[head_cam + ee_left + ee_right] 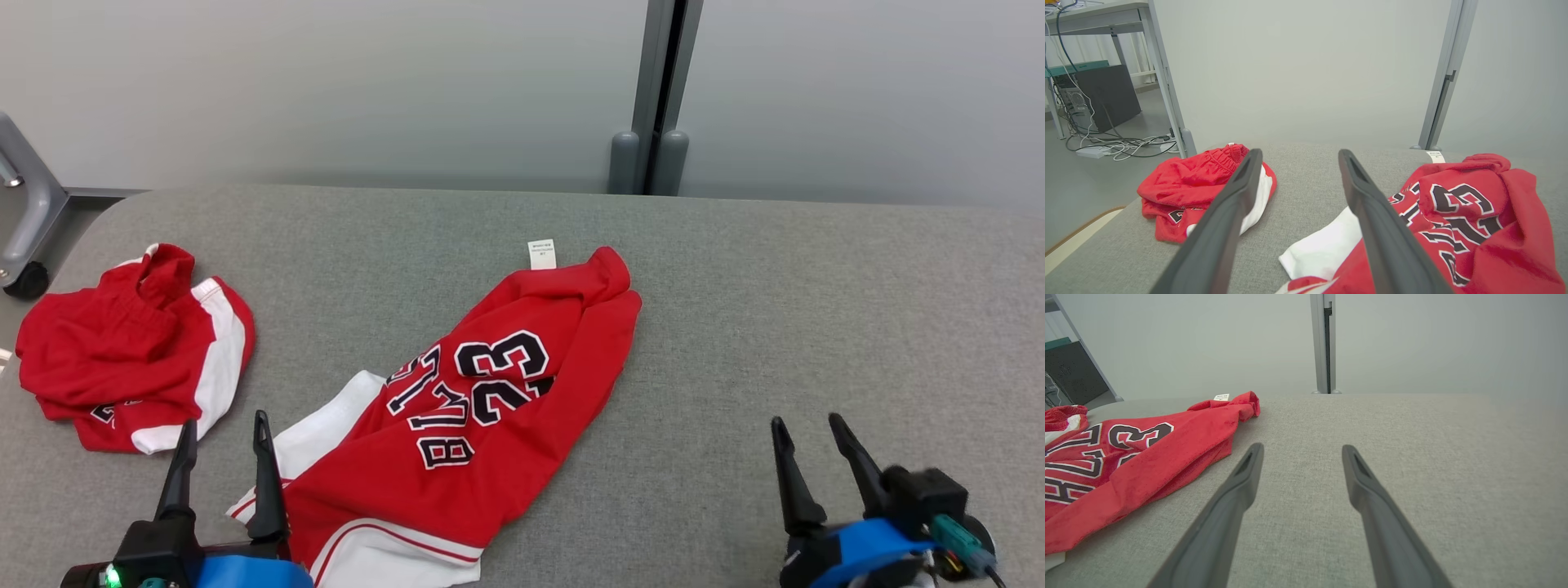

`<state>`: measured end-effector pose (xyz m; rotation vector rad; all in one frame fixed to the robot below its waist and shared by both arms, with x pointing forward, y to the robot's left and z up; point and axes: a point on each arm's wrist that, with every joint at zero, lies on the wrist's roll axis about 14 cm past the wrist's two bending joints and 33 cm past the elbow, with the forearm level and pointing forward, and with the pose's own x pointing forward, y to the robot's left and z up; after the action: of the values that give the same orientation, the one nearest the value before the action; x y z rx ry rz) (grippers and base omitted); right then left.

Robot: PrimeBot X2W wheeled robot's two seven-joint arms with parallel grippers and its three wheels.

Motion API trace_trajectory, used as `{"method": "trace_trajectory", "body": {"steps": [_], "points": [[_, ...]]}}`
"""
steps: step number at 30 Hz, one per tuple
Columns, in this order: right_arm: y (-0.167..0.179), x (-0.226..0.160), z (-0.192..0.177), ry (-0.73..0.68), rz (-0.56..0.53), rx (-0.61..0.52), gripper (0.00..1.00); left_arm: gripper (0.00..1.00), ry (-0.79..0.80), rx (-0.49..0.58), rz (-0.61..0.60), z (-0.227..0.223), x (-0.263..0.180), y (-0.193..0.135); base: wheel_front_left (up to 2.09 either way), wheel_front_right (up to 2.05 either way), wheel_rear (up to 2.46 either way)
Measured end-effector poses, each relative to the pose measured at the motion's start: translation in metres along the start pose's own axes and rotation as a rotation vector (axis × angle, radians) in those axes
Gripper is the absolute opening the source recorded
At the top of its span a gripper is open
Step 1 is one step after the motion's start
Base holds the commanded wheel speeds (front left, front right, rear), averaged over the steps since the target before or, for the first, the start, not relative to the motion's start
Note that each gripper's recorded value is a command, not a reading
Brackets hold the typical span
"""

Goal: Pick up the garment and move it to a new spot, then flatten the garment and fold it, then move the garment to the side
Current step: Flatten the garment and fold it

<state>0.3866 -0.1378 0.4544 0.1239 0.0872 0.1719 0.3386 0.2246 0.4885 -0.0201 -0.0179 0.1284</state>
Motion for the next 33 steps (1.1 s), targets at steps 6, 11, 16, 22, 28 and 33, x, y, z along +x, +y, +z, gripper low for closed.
{"method": "trace_trajectory", "body": {"steps": [6, 11, 16, 22, 28, 33], "points": [[0.034, 0.048, 0.024, -0.029, 0.132, -0.056, 1.0, 1.0, 0.023, 0.009, -0.003, -0.008, -0.001, 0.002, 0.0, 0.0, 0.0], [0.063, 0.096, 0.04, 0.013, 0.227, -0.107, 1.0, 1.0, 0.02, 0.004, 0.014, -0.007, 0.001, 0.005, 0.0, 0.0, 0.0], [0.076, 0.131, 0.029, 0.107, 0.262, -0.125, 1.0, 1.0, 0.022, 0.0, 0.036, -0.007, 0.003, 0.01, 0.0, 0.0, 0.0], [0.077, 0.151, -0.014, 0.264, 0.267, -0.127, 1.0, 1.0, 0.034, 0.009, 0.078, -0.01, 0.004, 0.022, 0.0, 0.0, 0.0], [0.091, 0.151, -0.058, 0.413, 0.266, -0.041, 1.0, 1.0, 0.055, 0.02, 0.103, -0.014, 0.002, 0.029, 0.0, 0.0, 0.0], [0.106, 0.15, -0.06, 0.417, 0.261, 0.092, 0.0, 1.0, 0.058, 0.014, 0.112, -0.015, 0.002, 0.029, 0.0, 0.0, 0.0]]}}
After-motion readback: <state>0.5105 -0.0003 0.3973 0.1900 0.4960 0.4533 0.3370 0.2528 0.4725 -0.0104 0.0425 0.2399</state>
